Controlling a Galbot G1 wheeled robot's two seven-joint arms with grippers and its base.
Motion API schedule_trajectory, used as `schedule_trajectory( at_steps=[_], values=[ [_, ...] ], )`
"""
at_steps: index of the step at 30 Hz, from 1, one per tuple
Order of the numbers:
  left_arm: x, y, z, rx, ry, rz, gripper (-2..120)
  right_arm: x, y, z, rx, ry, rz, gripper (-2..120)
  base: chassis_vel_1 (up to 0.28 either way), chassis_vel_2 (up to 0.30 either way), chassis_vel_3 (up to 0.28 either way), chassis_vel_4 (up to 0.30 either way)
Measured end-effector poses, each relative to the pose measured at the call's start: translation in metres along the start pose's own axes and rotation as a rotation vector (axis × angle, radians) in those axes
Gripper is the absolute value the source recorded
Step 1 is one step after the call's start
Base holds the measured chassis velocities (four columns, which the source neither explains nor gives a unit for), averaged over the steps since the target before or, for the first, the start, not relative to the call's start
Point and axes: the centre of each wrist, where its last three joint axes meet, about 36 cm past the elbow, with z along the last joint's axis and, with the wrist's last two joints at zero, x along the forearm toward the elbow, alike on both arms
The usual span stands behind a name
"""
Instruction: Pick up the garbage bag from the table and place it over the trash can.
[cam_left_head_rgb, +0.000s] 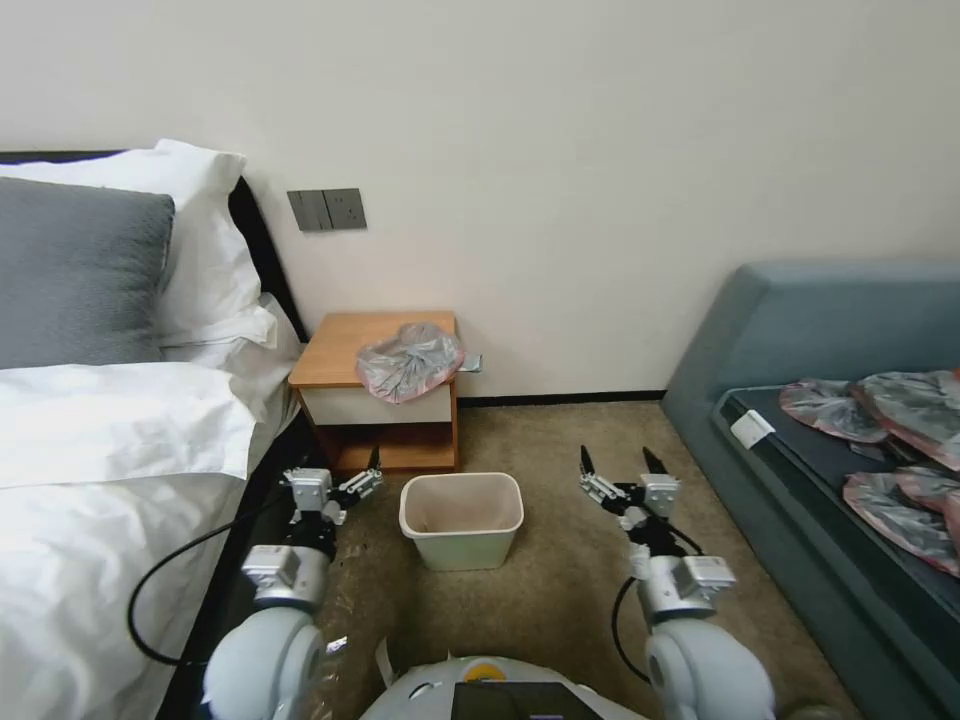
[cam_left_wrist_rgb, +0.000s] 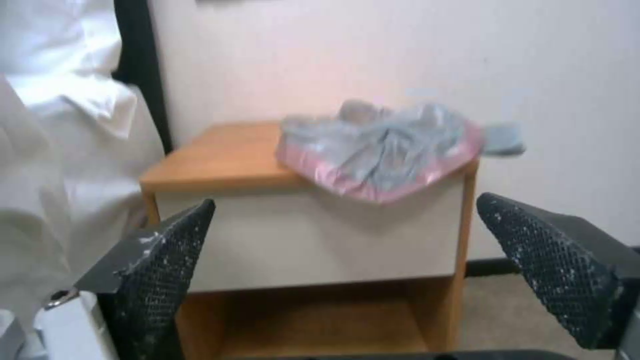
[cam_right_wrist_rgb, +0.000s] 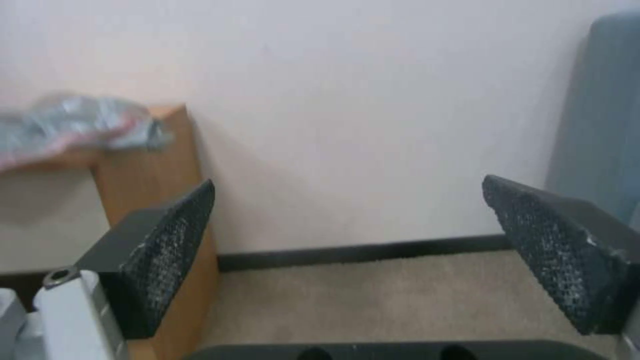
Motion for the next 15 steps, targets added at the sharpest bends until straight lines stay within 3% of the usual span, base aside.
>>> schedule_trajectory(
  at_steps=[3,15],
  values=[
    [0.011,0.0,-0.018,0.014,0.005,0.012,100,0.011,0.002,-0.014,-0.02,0.015,0.006,100,0.0,0.0,0.0,0.0],
    [0.012,0.009,-0.022,0.052,0.012,0.018,100,0.009,0.002,-0.016,-0.125,0.01,0.017,100,0.0,0.0,0.0,0.0]
  ],
)
